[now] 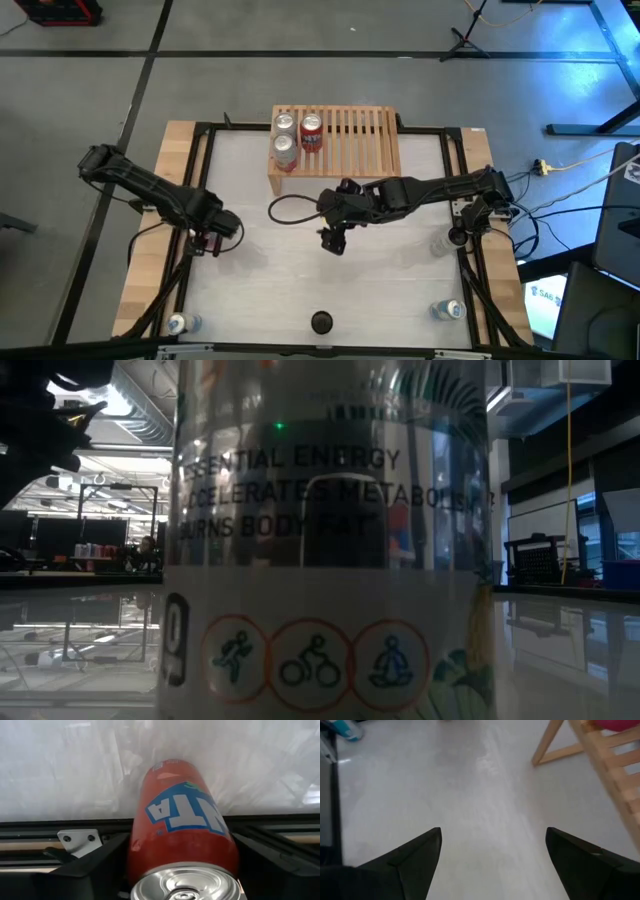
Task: Place canned beverage on shelf
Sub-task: Put the orange soda can on the shelf aligned with the other orange soda can
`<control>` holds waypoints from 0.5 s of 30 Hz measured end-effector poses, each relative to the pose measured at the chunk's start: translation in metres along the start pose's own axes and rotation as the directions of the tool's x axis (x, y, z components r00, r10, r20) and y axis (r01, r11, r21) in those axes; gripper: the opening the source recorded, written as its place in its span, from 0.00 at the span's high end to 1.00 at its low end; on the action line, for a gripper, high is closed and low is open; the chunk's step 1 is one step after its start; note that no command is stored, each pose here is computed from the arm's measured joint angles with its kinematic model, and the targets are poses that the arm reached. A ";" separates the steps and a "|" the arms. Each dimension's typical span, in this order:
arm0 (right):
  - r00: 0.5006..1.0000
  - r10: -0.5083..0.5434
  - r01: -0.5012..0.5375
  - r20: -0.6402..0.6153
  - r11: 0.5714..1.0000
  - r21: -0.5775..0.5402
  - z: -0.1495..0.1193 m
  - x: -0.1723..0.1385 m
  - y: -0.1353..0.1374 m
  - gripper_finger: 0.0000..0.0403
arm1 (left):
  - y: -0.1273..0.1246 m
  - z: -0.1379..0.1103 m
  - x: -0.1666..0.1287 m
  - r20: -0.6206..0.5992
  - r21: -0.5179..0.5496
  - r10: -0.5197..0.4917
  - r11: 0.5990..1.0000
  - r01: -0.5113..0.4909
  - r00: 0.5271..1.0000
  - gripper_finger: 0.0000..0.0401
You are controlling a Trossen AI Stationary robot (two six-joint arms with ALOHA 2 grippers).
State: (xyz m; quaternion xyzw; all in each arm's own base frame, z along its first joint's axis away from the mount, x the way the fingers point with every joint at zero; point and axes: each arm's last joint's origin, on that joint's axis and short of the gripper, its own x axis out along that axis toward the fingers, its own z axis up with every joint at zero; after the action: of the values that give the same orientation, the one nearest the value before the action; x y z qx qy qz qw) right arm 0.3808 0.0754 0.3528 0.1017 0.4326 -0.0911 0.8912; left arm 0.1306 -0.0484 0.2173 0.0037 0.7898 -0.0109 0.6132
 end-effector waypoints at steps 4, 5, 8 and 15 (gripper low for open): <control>1.000 0.020 -0.020 -0.017 1.000 -0.001 -0.006 -0.002 0.009 0.14 | -0.001 0.002 -0.001 -0.007 0.028 0.002 1.000 -0.002 1.000 0.31; 0.999 0.024 -0.025 -0.025 1.000 -0.015 -0.008 -0.003 0.014 0.14 | -0.001 0.002 -0.002 -0.004 0.031 0.002 1.000 -0.002 1.000 0.31; 0.998 -0.006 0.001 -0.065 0.997 -0.080 -0.021 -0.008 0.026 0.14 | -0.003 0.006 -0.014 0.045 0.029 -0.017 0.999 0.016 0.999 0.31; 0.982 -0.108 0.083 -0.153 0.983 -0.162 -0.053 -0.016 0.034 0.14 | -0.012 0.033 -0.057 0.057 0.036 -0.002 0.999 0.000 0.998 0.31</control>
State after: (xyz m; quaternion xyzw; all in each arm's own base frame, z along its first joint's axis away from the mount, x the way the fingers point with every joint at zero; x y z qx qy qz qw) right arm 0.3398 0.1227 0.3367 0.0183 0.5132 -0.0917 0.8531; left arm 0.1770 -0.0610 0.2648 0.0139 0.7718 -0.0255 0.6352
